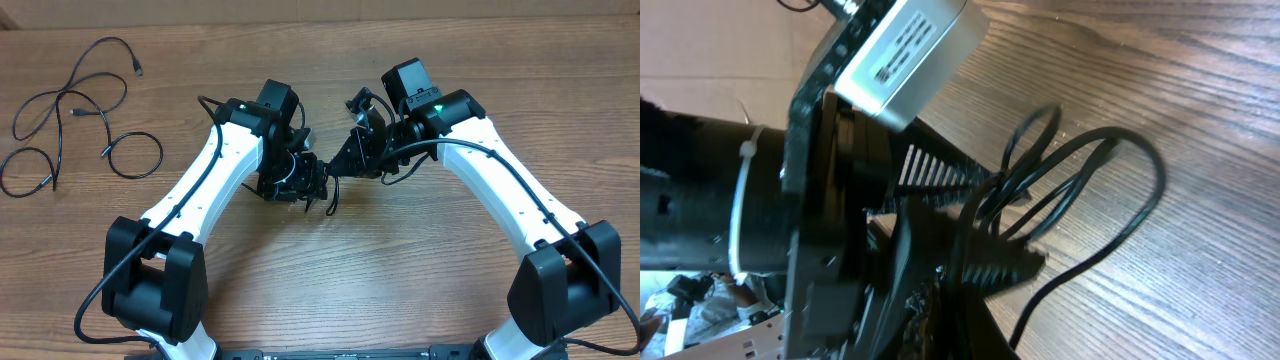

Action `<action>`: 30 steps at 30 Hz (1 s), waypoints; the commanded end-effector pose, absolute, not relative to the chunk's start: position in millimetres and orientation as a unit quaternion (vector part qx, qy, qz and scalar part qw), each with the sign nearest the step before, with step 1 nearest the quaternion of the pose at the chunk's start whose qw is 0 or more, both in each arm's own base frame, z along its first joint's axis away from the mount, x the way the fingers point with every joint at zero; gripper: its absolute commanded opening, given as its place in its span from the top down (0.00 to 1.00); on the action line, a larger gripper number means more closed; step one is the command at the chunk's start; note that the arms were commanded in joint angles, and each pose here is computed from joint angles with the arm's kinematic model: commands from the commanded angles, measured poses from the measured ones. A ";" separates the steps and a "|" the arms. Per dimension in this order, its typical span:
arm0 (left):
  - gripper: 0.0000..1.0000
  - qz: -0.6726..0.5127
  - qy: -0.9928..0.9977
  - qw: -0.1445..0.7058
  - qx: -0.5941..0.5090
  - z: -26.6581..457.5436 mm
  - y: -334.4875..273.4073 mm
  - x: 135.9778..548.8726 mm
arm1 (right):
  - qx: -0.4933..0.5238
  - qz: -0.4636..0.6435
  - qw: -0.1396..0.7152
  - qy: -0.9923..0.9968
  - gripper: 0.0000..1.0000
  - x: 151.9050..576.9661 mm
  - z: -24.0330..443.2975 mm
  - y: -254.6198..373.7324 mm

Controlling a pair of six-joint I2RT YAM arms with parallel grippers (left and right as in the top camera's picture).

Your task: Untangle cables

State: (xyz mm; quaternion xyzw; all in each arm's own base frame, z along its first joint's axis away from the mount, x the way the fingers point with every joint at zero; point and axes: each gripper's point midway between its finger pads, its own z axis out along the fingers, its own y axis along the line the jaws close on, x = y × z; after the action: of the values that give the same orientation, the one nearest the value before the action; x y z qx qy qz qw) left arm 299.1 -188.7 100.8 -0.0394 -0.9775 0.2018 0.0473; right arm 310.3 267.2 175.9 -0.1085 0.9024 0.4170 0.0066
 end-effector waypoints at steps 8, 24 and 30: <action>0.42 -0.075 -0.989 -0.009 0.124 84.9 -79.1 318.8 | -0.119 0.428 0.012 0.896 0.96 305.9 187.1 269.5; 0.23 0.151 -0.987 0.046 0.008 82.8 -151.7 313.2 | -0.120 0.426 0.019 0.897 0.96 308.3 186.8 269.5; 0.34 0.106 -0.991 0.079 0.016 54.2 -143.5 309.4 | -0.120 0.425 0.019 0.897 0.96 308.5 186.6 269.3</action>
State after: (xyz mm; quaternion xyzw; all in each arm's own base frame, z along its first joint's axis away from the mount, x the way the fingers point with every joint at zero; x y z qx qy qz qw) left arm 314.4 -149.2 74.9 0.0150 -0.9906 0.1267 0.0500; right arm 309.0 268.2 177.2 -0.1087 0.9001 0.4218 0.0034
